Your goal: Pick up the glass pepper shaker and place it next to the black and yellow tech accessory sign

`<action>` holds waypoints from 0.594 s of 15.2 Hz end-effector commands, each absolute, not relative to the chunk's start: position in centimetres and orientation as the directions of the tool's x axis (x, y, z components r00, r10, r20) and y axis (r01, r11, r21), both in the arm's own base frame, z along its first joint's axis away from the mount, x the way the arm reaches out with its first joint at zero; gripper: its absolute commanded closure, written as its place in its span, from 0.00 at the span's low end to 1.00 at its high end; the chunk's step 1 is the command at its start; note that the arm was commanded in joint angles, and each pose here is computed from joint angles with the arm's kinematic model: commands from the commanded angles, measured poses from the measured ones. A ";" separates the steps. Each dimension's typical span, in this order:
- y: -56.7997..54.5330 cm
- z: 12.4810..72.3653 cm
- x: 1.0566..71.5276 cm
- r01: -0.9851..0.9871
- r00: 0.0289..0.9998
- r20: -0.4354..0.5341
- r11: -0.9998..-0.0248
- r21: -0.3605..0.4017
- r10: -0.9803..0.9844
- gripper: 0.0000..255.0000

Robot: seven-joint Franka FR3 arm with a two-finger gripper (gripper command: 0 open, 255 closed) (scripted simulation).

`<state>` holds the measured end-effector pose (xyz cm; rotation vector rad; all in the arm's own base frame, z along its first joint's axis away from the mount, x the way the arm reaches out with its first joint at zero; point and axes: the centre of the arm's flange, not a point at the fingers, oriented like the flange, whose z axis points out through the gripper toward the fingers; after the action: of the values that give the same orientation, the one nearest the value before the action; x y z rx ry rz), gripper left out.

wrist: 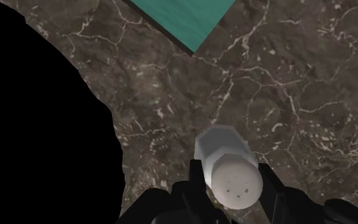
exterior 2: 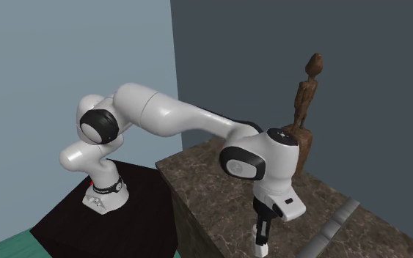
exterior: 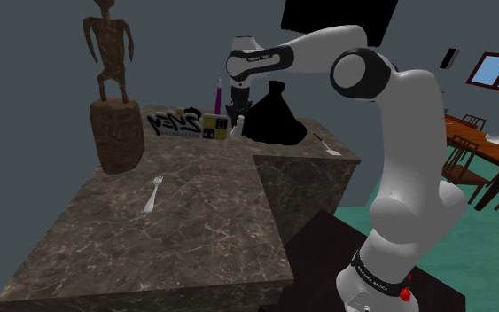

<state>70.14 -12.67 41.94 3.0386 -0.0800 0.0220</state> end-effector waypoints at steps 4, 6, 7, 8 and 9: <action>-12.7 39.3 70.1 -0.053 0.999 0.018 -0.993 0.101 -0.052 1.00; -12.7 38.2 70.1 -0.053 0.999 0.018 -0.993 0.101 -0.052 1.00; -12.7 37.7 70.1 -0.053 0.999 0.018 -0.993 0.101 -0.052 1.00; -12.7 37.2 70.1 -0.053 0.999 0.018 -0.993 0.101 -0.052 1.00; -12.7 36.7 70.1 -0.053 0.999 0.018 -0.993 0.101 -0.052 1.00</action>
<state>70.02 -12.67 37.18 3.0386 -0.0799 0.0222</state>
